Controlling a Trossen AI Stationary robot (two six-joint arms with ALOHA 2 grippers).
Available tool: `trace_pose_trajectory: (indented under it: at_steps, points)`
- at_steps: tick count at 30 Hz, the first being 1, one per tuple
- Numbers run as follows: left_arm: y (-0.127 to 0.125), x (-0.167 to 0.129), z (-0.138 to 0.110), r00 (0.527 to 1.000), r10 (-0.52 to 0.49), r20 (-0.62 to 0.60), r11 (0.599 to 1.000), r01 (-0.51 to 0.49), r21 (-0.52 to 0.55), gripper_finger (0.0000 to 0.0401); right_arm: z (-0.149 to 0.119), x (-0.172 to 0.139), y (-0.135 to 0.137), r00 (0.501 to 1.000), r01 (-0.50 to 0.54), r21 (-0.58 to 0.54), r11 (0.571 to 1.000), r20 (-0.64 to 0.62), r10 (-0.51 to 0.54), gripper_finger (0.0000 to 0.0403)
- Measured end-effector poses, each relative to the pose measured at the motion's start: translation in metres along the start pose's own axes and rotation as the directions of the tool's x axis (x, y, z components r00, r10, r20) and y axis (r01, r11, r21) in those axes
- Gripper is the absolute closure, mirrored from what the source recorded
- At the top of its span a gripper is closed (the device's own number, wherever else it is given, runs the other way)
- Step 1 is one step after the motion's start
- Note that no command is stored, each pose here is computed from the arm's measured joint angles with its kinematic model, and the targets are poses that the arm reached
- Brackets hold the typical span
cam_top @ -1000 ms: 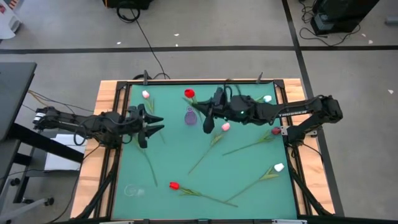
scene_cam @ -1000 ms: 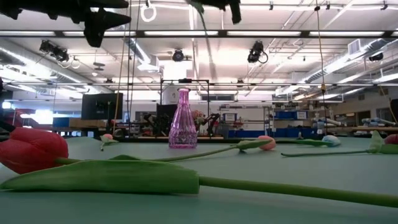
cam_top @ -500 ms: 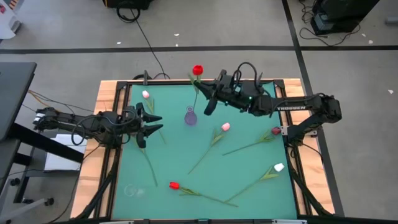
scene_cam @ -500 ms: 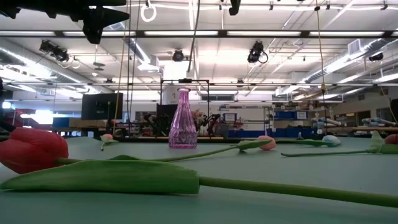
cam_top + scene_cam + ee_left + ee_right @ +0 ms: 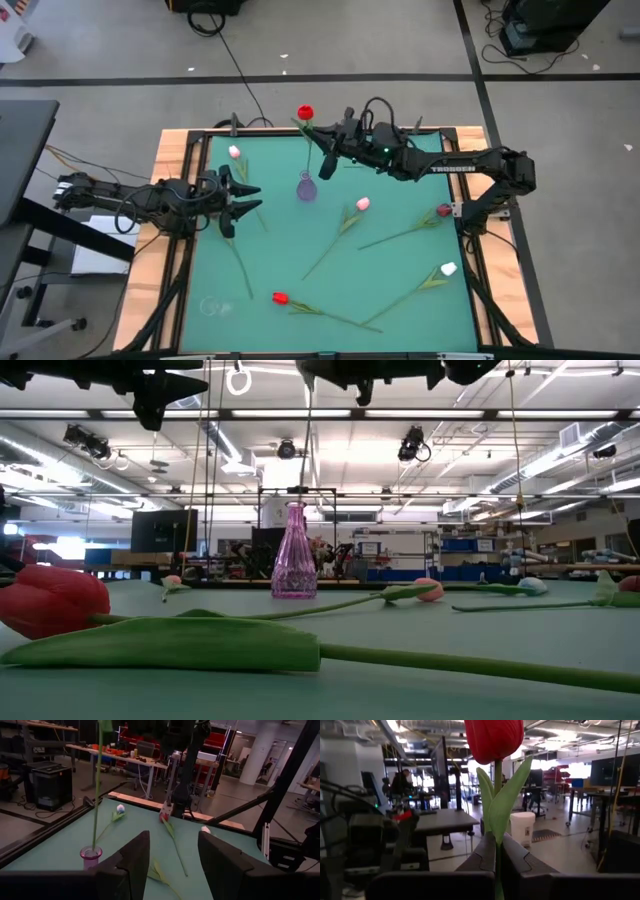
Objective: Sort flowers into vase by color
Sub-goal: Put the top red flower into the violet vase
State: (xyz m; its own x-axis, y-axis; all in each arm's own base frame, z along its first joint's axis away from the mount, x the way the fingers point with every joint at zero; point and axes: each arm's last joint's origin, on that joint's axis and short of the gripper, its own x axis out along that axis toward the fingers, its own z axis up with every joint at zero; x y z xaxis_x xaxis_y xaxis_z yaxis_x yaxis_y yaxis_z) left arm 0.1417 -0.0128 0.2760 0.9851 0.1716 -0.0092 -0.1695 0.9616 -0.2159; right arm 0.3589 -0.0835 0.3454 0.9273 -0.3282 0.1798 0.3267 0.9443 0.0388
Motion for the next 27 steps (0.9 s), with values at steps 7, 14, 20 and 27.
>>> trace_pose_trajectory:
  at_steps: [7,14,20,27]
  points:
    - [0.0,0.0,0.0,1.0,0.0,0.0,1.0,0.0,0.0,0.0228,-0.008,0.003,-0.002,1.0,-0.005,-0.046,0.999,-0.029,0.003,0.0392]
    - [0.0,0.0,0.0,1.0,0.0,-0.001,1.0,0.0,0.0,0.0228,-0.052,0.019,-0.002,0.987,-0.058,0.029,0.998,-0.148,0.062,0.0374]
    - [0.0,0.0,0.0,1.0,0.0,-0.001,1.0,0.0,0.0,0.0228,-0.07,0.023,-0.002,0.977,-0.013,0.12,0.993,-0.212,0.038,0.0305]
    - [0.0,0.0,0.0,1.0,0.0,-0.002,1.0,0.0,0.0,0.0228,-0.07,0.012,-0.003,0.93,0.045,0.192,0.98,-0.367,0.03,0.0209]
